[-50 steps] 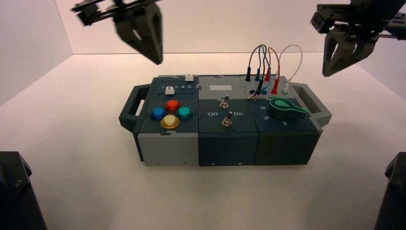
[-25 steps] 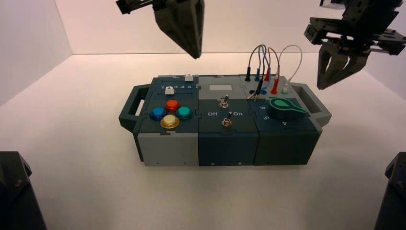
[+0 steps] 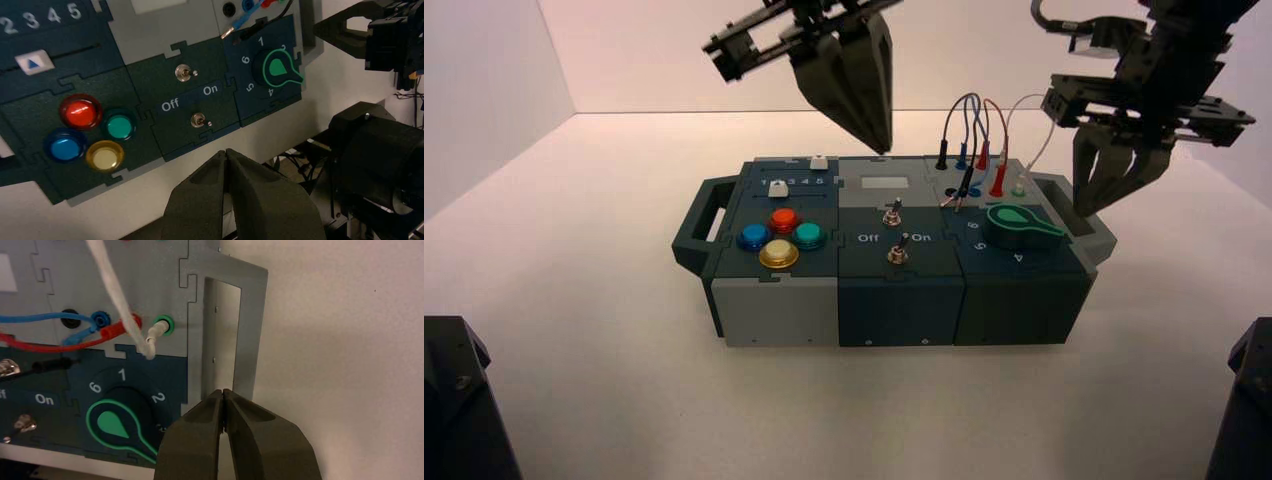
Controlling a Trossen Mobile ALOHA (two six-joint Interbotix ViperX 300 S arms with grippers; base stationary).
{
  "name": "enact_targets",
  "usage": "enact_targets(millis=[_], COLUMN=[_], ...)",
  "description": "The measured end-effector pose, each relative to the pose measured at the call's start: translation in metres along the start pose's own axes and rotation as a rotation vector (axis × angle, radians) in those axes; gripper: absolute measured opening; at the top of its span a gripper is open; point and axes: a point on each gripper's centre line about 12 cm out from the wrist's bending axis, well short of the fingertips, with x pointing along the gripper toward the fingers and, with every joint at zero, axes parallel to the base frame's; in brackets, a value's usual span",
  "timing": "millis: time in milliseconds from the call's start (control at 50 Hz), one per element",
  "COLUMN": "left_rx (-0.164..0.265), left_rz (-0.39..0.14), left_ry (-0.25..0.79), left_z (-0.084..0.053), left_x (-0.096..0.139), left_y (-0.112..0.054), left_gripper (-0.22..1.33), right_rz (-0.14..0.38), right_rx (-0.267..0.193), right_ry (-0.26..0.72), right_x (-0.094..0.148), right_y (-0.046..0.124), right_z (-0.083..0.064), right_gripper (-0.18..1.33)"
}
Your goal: Flip the bottom switch off with the left gripper.
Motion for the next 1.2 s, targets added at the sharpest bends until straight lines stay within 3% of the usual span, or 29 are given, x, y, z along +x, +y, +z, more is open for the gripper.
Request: enact_targets(millis=[320,540,1000,1200], left_rx=[-0.030,-0.015,-0.024,0.010], left_rz=[-0.008,-0.019,0.035,0.116], left_ry=[0.040,0.045,0.059,0.099], left_z=[-0.006,-0.014,-0.010,-0.006], left_x=[0.021,0.035,0.063,0.071], left_y=[-0.005,-0.015,-0.004,-0.004], left_gripper=[-0.16,-0.16,-0.16,-0.16], right_rz=[-0.009,-0.009,-0.010,-0.010], right_rx=[-0.024,-0.029,-0.040,-0.038], right_ry=[0.043,0.031,0.042,0.042], right_x=[0.015,0.016,0.022,0.022], right_y=[0.004,0.004,0.005,0.005], right_z=[-0.002,-0.001,-0.001,0.000], right_gripper=[-0.14,-0.14,-0.15,-0.15])
